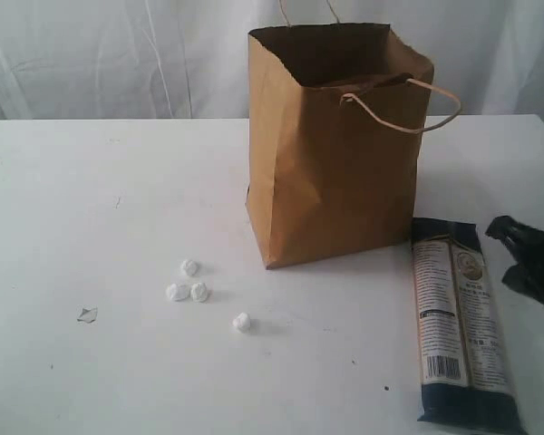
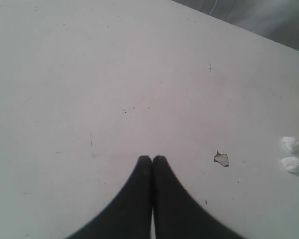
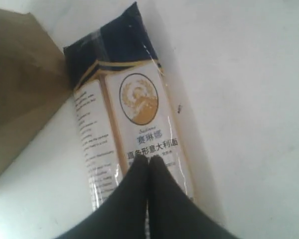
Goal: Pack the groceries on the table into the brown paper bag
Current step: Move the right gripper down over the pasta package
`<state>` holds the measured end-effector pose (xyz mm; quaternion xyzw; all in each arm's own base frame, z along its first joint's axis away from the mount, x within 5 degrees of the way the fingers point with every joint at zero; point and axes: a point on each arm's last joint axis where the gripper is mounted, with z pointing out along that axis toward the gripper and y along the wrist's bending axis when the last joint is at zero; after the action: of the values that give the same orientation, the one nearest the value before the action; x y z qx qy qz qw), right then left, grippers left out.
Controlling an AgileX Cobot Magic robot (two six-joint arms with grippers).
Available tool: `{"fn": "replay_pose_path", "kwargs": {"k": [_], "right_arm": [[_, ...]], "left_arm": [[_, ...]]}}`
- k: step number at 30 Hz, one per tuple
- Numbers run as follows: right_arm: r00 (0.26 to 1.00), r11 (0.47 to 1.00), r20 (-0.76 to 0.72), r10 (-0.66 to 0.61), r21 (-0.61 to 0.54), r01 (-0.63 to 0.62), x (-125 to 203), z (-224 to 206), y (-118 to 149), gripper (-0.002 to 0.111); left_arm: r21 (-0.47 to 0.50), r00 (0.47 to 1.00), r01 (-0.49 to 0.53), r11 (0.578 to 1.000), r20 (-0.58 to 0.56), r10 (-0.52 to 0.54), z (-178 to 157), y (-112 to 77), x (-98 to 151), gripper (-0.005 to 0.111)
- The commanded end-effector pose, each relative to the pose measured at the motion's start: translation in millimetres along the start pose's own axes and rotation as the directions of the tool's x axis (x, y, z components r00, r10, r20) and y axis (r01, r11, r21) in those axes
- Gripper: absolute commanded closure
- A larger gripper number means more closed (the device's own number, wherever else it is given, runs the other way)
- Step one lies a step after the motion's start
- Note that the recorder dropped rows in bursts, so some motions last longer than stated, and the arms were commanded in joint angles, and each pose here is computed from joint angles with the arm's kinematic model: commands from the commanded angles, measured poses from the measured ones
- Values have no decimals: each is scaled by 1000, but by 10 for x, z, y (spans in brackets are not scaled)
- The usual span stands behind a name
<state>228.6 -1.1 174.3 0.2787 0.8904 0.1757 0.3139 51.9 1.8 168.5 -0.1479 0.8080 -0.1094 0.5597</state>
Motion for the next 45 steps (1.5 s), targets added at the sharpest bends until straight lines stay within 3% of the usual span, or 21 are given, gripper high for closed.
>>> {"fn": "replay_pose_path", "kwargs": {"k": [1,4,7,9,11,13,16,18,20,23,25,27,29,31,35,37,41,45], "right_arm": [[996,997,52,-68,-18,69,-251,-83,-66,108],[998,988,21,-55,-146,57,-580,-105,12,108],[977,953,-33,-208,-233,195,-891,-106,159,108],[946,941,-134,-296,-212,264,-945,-72,165,108],[912,947,-255,-321,-84,310,-894,-21,62,108],[918,935,-265,-294,122,334,-847,3,-116,108],[922,851,-222,-318,362,381,-800,-104,-356,108],[905,787,-211,-370,446,426,-827,-223,-411,108],[905,772,-184,-384,473,424,-850,-315,-398,108],[884,765,-197,-424,446,466,-856,-318,-343,108],[864,785,-225,-450,361,503,-778,-236,-229,108],[847,825,-233,-477,214,524,-643,-158,2,108],[735,759,-263,-625,13,651,-456,-104,264,106],[665,704,-259,-700,-98,703,-307,-79,454,93],[622,651,-204,-756,-140,746,-178,-42,672,23],[607,635,-194,-770,-155,756,-132,-38,730,8],[597,623,-182,-781,-166,764,-95,-34,780,7],[648,659,-123,-752,-155,736,-137,-24,826,7]], "left_arm": [[-3,1000,-5,1000,2,5,6,9,14,107],[-3,1000,-5,1000,2,5,6,9,14,107],[-3,1000,-5,1000,2,5,6,9,14,107],[-3,1000,-5,1000,2,5,6,9,14,107],[-3,1000,-5,1000,2,5,6,9,14,107],[-3,1000,-5,1000,2,5,6,9,14,107],[-3,1000,-5,1000,2,5,6,9,14,107],[-3,1000,-5,1000,2,5,6,9,14,107],[-3,1000,-5,1000,2,5,6,9,14,107],[-3,1000,-5,1000,2,5,6,9,14,107],[-3,1000,-5,1000,2,5,6,9,14,107],[-3,1000,-5,1000,2,5,6,9,14,107],[-3,1000,-5,1000,2,5,6,9,14,107],[-3,1000,-5,1000,2,5,6,9,14,107],[-3,1000,-5,1000,2,5,6,9,14,107],[-3,1000,-5,1000,2,5,6,9,14,107],[-3,1000,-5,1000,2,5,6,9,14,107],[-3,1000,-5,1000,2,5,6,9,14,107]]}}
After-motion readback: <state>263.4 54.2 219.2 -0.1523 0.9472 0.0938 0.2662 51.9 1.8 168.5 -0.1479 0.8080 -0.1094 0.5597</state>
